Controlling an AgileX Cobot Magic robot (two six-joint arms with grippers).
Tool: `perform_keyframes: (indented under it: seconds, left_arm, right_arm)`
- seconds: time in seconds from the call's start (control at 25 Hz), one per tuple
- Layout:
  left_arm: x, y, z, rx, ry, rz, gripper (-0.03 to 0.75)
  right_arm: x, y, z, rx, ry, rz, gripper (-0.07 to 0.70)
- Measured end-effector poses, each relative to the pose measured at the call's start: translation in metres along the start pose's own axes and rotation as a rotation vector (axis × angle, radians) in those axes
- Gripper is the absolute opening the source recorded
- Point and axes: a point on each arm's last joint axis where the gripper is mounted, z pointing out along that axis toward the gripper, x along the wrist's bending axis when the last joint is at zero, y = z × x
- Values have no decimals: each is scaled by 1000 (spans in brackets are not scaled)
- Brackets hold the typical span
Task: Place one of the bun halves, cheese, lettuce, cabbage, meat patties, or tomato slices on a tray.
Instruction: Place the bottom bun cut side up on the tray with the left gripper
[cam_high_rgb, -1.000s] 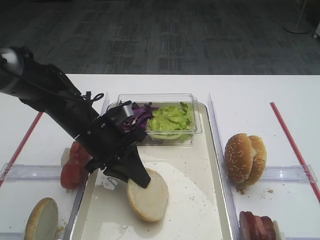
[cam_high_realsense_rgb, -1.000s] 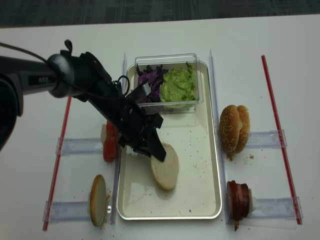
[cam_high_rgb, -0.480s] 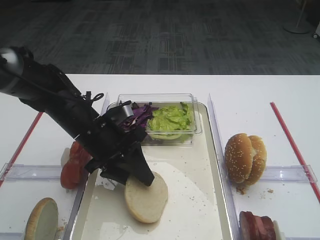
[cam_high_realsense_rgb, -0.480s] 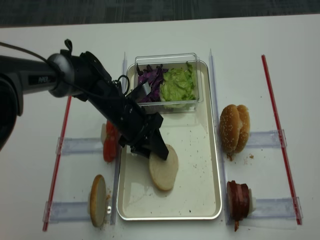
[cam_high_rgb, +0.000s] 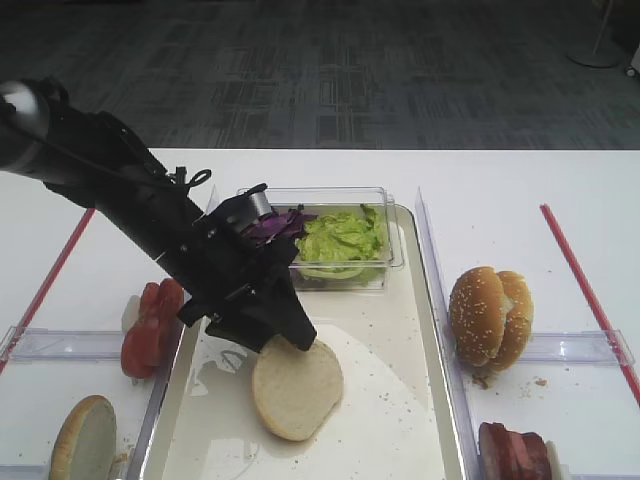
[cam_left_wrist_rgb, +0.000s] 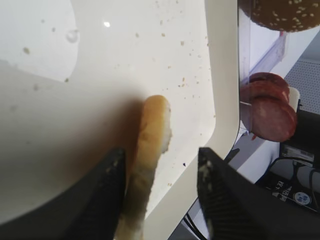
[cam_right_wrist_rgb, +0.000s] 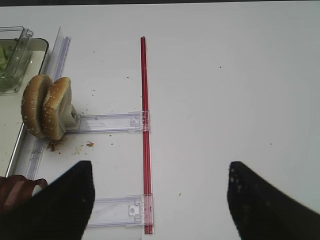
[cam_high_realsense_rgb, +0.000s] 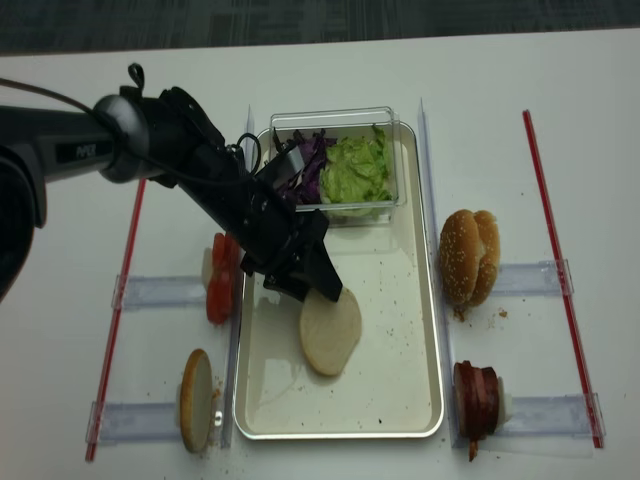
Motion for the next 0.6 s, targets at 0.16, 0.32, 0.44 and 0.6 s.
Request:
perform_keyframes:
  seconds: [0.16, 0.32, 0.44, 0.6]
  left_arm:
    - [2, 1, -3, 19, 44, 13, 315]
    - [3, 0, -3, 28, 59, 15, 316]
    - [4, 0, -4, 27, 60, 12, 316]
    - [4, 0, -4, 28, 60, 12, 316]
  right_arm:
    - [0, 0, 0, 0, 0, 0, 571]
    - [0, 0, 0, 0, 0, 0, 571]
    - [0, 0, 0, 0, 0, 0, 571]
    - [0, 0, 0, 0, 0, 0, 571]
